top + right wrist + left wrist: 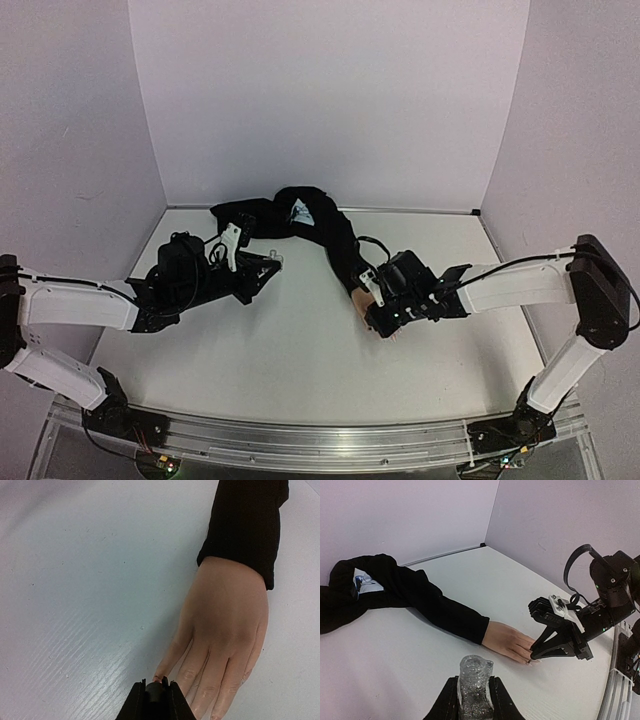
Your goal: Paint the nails
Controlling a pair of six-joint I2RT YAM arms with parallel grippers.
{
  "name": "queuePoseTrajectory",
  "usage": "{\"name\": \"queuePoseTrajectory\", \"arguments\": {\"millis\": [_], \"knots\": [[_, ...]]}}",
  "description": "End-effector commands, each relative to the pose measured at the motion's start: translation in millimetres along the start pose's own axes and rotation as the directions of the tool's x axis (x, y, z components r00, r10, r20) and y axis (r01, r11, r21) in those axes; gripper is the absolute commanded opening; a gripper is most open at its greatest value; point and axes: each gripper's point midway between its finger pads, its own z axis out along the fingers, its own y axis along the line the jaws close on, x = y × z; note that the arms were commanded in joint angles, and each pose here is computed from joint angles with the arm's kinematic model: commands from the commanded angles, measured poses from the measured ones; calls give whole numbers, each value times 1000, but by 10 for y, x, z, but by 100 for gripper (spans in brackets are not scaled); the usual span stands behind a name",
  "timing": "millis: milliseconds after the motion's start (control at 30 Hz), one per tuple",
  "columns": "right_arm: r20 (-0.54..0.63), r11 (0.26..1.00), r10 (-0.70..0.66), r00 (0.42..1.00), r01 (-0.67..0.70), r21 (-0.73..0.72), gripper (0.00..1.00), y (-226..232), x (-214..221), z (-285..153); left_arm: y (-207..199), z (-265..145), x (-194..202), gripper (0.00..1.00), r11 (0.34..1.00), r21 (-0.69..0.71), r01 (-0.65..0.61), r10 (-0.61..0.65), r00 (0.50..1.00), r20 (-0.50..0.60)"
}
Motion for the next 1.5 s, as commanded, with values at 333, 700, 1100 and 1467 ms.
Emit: {"name": "queuePoseTrajectory", "arguments": {"millis": [333,700,1100,1467], "knots": [[31,1000,-13,999,13,11,0,33,-168,9,-51,-51,-248,0,1000,11,-16,16,997,72],[13,999,-14,1000,14,29,0,15,-111,46,-46,-55,-232,0,1000,9,-16,15,998,68],[2,999,-19,1000,19,31,0,14,-106,57,-46,-42,-222,0,1000,11,-16,16,998,64],[-7,999,-28,1000,28,30,0,29,-44,21,-48,-38,-211,0,1000,13,-16,15,998,60]]}}
